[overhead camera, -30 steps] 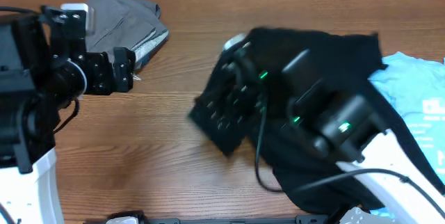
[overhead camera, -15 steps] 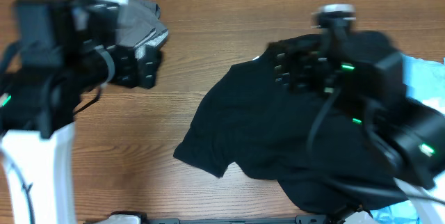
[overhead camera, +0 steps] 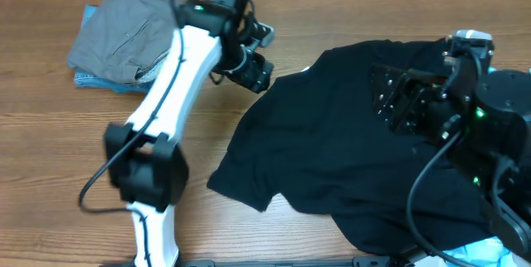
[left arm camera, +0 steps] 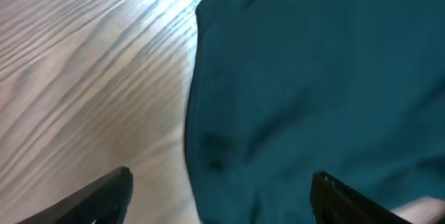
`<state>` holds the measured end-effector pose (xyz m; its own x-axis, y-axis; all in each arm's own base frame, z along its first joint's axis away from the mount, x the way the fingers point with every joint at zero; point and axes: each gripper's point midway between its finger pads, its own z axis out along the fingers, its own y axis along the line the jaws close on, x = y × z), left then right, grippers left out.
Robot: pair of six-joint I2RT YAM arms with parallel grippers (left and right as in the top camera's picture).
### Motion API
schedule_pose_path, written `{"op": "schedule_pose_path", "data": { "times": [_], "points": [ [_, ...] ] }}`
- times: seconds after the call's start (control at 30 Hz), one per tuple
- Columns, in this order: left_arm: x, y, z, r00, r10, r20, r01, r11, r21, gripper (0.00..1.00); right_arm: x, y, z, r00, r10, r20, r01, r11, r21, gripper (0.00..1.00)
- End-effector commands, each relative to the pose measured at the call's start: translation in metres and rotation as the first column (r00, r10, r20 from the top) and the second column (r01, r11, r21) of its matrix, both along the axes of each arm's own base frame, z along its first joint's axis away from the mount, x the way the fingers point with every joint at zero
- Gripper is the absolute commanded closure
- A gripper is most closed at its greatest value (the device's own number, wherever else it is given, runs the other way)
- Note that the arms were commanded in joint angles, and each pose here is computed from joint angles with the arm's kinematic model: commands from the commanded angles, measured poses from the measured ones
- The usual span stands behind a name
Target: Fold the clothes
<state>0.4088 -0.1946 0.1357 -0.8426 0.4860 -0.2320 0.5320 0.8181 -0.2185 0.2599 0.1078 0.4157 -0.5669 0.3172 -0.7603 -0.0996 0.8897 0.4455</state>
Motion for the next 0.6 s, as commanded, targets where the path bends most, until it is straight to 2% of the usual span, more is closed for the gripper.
{"op": "schedule_pose_path", "data": {
  "times": [0.0, 0.07, 0.13, 0.3, 0.57],
  "points": [
    [0.009, -0.013, -0.045, 0.998, -0.042, -0.036, 0.043, 0.999, 0.021, 0.15, 0.001, -0.003, -0.001, 1.0, -0.018, -0.014, 0.018, 1.0, -0.002, 0.28],
    [0.014, -0.02, -0.065, 0.998, -0.052, -0.046, 0.053, 0.998, 0.021, 0.15, 0.001, -0.003, -0.005, 0.999, -0.025, -0.035, 0.025, 1.0, 0.002, 0.28],
    [0.017, -0.031, -0.092, 0.996, -0.071, -0.059, 0.073, 0.997, 0.026, 0.21, 0.004, -0.002, -0.013, 0.997, -0.027, -0.066, 0.027, 1.0, -0.009, 0.29],
    [0.02, -0.046, -0.113, 0.994, -0.097, -0.047, 0.099, 0.995, 0.034, 0.3, 0.007, 0.0, -0.024, 0.994, -0.028, -0.105, 0.026, 0.999, -0.026, 0.28],
    [0.023, -0.051, -0.135, 0.994, -0.104, -0.044, 0.106, 0.993, 0.059, 0.59, 0.007, 0.0, -0.029, 0.991, -0.03, -0.129, 0.025, 0.999, -0.037, 0.29]
  ]
}}
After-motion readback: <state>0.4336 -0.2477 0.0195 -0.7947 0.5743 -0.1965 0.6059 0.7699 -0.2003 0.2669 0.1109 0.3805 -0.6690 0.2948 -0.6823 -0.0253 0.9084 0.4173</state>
